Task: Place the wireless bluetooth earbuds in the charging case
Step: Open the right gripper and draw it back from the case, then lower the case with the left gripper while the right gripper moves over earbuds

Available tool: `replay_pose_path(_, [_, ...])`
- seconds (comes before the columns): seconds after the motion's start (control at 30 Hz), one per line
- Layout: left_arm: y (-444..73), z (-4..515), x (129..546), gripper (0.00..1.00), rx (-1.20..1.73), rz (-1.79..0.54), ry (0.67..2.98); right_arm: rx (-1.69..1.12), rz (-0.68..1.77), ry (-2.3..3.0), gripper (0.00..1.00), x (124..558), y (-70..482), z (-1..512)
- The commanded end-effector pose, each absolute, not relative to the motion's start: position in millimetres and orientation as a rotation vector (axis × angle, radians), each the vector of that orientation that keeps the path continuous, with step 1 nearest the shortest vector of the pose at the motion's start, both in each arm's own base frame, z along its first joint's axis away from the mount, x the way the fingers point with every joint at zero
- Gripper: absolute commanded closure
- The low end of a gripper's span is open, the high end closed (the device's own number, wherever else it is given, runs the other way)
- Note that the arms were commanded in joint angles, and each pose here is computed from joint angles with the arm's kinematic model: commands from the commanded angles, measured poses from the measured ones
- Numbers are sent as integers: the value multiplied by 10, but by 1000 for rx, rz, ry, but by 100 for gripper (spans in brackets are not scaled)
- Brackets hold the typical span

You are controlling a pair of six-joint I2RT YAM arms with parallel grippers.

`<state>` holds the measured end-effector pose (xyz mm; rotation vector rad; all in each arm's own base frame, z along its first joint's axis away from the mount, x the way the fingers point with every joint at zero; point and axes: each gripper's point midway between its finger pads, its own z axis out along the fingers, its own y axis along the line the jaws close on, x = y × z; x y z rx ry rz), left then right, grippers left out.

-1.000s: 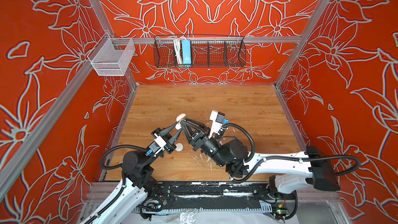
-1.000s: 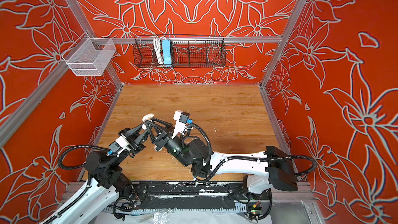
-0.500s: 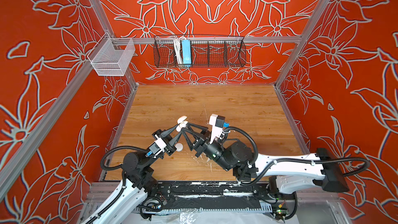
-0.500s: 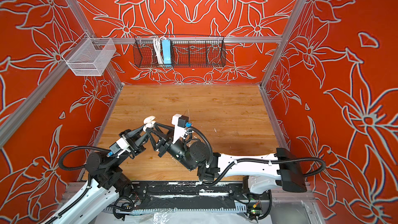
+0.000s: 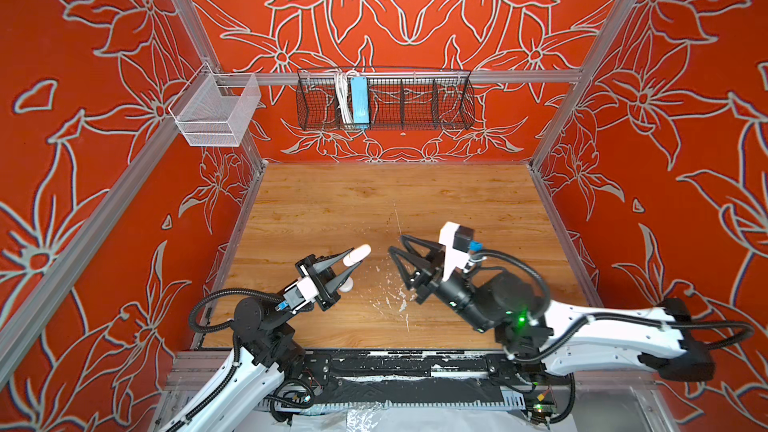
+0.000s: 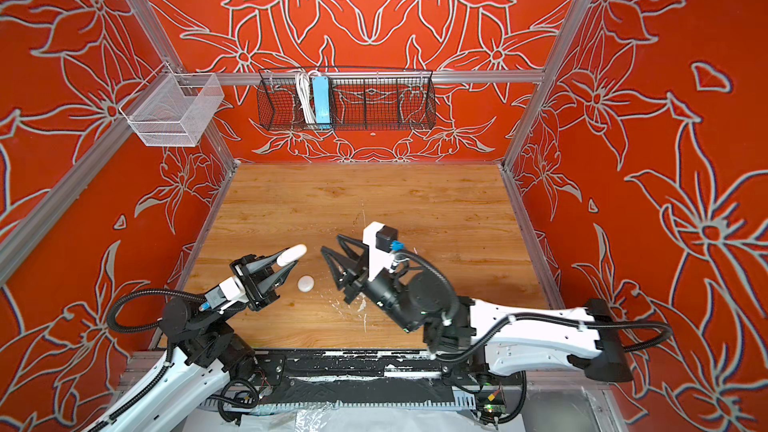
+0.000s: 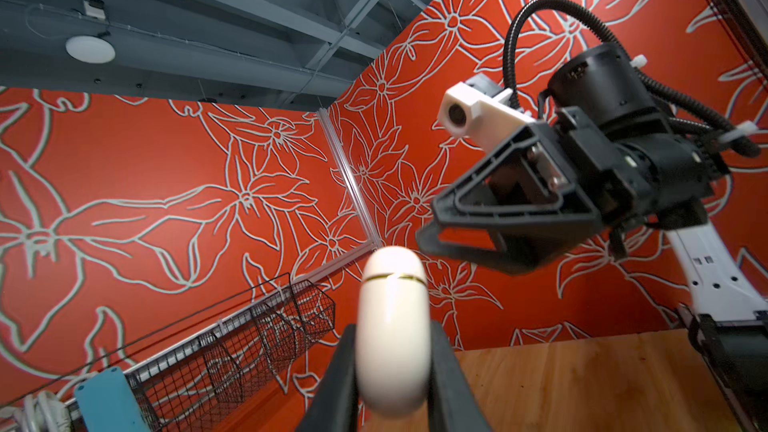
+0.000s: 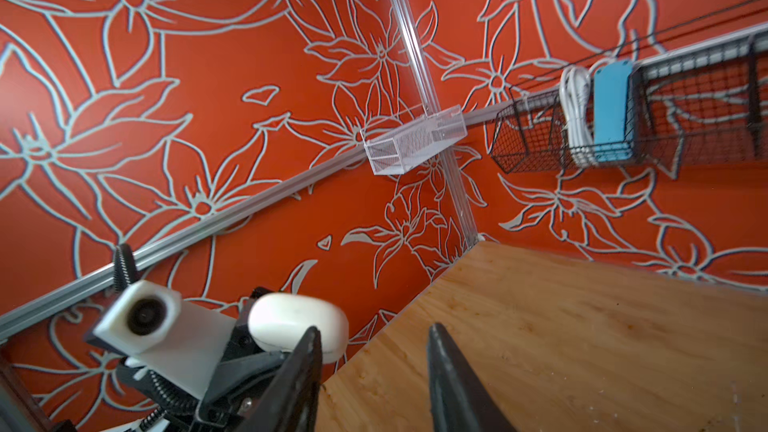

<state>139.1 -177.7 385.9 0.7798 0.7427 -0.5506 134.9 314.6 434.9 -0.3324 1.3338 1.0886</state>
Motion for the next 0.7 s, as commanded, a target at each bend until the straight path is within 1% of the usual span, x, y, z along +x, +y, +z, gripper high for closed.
replay_pose_path(0.0, [-1876,3721,1415,100,828,-607,797,-414,933,1369,58,1398,3005,4212])
replay_pose_path(0.07, [-1947,3627,1419,100,870,-646,830,-464,903,1381,58,1385,3005,4212])
replay_pose_path(0.17, [-2035,3455,1416,100,918,-716,885,-608,863,1409,59,1317,3186,4136])
replay_pose_path(0.27, [-2040,3248,1609,100,844,-769,1040,-751,769,1492,58,1316,3388,3859])
replay_pose_path(0.37, [-1989,2898,2004,100,651,-806,1298,-751,643,1565,52,1456,3369,3602])
replay_pose_path(0.47, [-1834,2526,2381,100,364,-830,1524,-675,586,1651,50,1652,3209,3382])
replay_pose_path(0.53, [-1752,2333,2519,100,198,-879,1599,-618,596,1720,50,1786,3075,3217])
replay_pose_path(0.63, [-1730,2120,2639,100,63,-922,1680,-501,616,1822,51,1991,2800,2948])
replay_pose_path(0.67, [-1684,2022,2714,100,-33,-928,1719,-475,606,1849,51,2033,2726,2870])
